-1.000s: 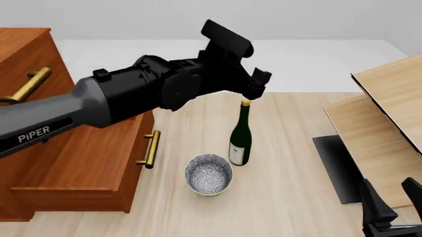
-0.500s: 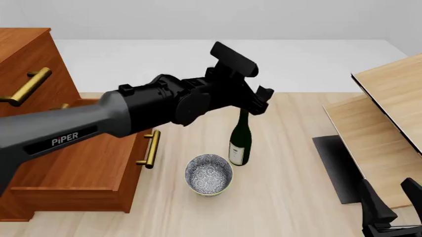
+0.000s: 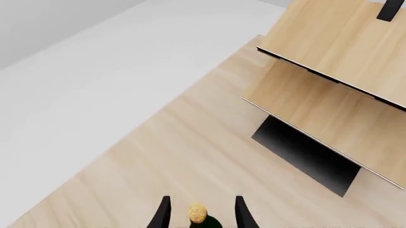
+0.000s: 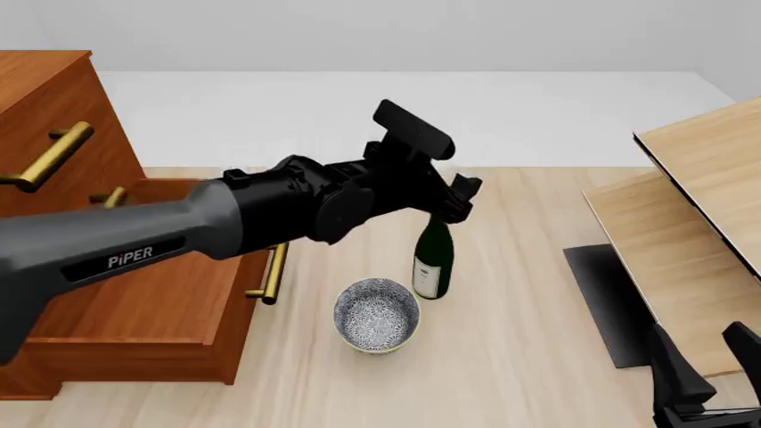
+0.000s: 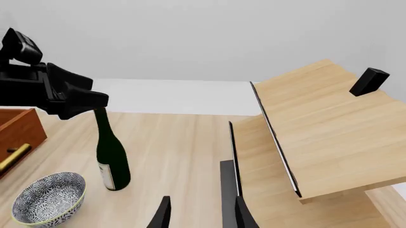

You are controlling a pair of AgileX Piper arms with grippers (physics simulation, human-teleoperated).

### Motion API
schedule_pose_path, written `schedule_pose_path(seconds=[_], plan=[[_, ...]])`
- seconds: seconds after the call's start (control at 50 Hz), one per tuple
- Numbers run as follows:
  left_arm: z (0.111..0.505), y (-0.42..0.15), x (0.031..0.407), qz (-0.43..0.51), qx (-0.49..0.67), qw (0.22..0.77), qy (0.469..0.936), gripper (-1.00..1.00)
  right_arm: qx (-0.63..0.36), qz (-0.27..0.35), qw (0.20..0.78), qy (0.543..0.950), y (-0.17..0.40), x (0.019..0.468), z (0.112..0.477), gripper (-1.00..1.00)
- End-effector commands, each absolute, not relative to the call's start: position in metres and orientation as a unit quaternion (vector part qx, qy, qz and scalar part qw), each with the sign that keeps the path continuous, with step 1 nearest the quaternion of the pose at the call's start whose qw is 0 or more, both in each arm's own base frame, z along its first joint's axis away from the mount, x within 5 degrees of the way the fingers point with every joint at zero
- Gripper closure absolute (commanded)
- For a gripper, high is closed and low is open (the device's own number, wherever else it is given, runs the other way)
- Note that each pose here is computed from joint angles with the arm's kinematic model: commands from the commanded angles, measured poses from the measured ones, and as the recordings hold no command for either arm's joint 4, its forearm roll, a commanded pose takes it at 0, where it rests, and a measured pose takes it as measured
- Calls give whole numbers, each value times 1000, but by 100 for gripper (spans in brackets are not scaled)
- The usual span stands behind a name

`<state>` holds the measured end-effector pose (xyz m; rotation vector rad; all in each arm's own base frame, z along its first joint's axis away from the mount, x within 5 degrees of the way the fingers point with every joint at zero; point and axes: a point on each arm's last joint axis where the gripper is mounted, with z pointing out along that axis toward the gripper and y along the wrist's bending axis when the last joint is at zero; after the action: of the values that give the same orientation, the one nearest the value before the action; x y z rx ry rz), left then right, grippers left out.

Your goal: Put the wine bottle in the bottom drawer of the cabinet.

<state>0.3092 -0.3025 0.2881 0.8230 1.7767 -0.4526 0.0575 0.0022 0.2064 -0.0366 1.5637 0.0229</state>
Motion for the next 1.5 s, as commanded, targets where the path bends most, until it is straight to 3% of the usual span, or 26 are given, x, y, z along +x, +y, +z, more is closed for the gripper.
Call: schedule_pose_path(seconds=[0.02,1.28,1.3,1.5], plan=[[276,-300,308,-190,343,530,752,-100,-17,10,709,705,2,57,206,-100],[237,-300,315,-194,326,514,769,-100,-20,10,709,705,2,58,207,-100],[236,-299,315,-192,327,515,769,100,-20,10,709,705,2,59,207,-100],[236,-298,314,-192,328,515,768,100,-21,10,709,705,3,59,207,-100]])
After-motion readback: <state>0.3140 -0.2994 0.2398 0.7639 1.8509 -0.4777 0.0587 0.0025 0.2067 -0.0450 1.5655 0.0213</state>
